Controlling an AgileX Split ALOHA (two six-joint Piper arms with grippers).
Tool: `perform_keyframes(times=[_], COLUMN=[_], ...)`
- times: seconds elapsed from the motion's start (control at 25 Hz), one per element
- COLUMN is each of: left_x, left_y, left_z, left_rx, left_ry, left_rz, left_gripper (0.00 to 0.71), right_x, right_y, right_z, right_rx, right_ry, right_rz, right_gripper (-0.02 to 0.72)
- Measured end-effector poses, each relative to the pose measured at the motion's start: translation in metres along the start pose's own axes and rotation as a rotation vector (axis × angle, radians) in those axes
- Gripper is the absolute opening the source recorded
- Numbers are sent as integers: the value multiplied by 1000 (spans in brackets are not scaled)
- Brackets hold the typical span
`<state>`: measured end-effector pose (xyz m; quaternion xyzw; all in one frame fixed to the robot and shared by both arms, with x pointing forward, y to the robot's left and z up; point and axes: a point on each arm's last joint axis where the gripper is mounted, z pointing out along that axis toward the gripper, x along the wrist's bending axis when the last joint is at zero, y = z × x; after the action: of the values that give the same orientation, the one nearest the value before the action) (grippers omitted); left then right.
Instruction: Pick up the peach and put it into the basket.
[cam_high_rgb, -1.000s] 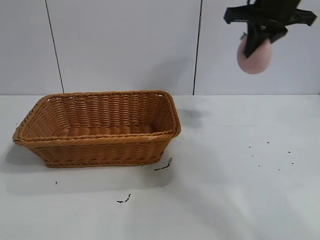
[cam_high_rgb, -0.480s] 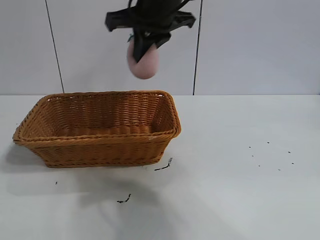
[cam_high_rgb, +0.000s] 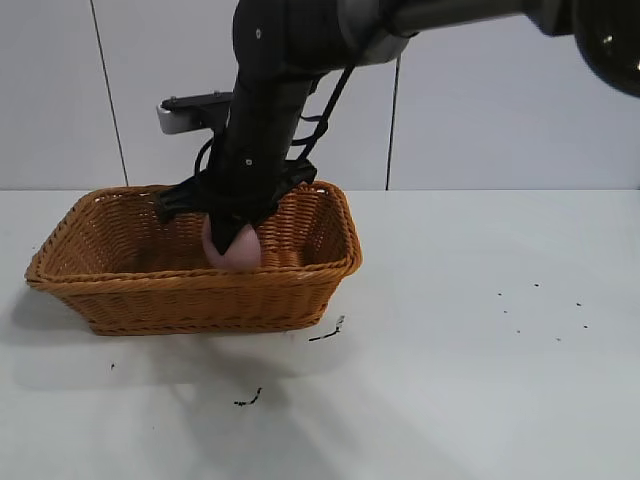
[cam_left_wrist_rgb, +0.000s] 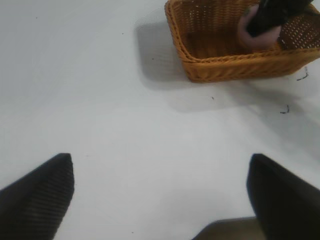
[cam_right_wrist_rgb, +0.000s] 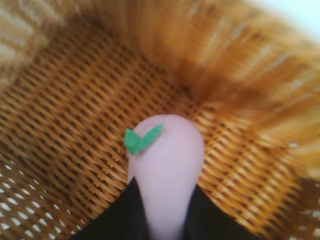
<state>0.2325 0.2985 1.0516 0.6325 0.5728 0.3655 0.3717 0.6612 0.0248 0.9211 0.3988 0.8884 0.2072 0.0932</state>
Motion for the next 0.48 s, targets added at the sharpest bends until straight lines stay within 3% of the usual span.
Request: perform_keyframes(times=[0.28, 0.48], left_x=[0, 0], left_y=[0, 0], left_z=[0, 0], left_rx=[0, 0], left_ry=[0, 0], left_rz=[0, 0], left_gripper=[692, 692], right_x=[-4, -44], right_y=[18, 27], right_z=[-55, -104], right_rx=[-86, -177], right_ry=[-26, -72], right_rz=[5, 81], right_gripper=[689, 689])
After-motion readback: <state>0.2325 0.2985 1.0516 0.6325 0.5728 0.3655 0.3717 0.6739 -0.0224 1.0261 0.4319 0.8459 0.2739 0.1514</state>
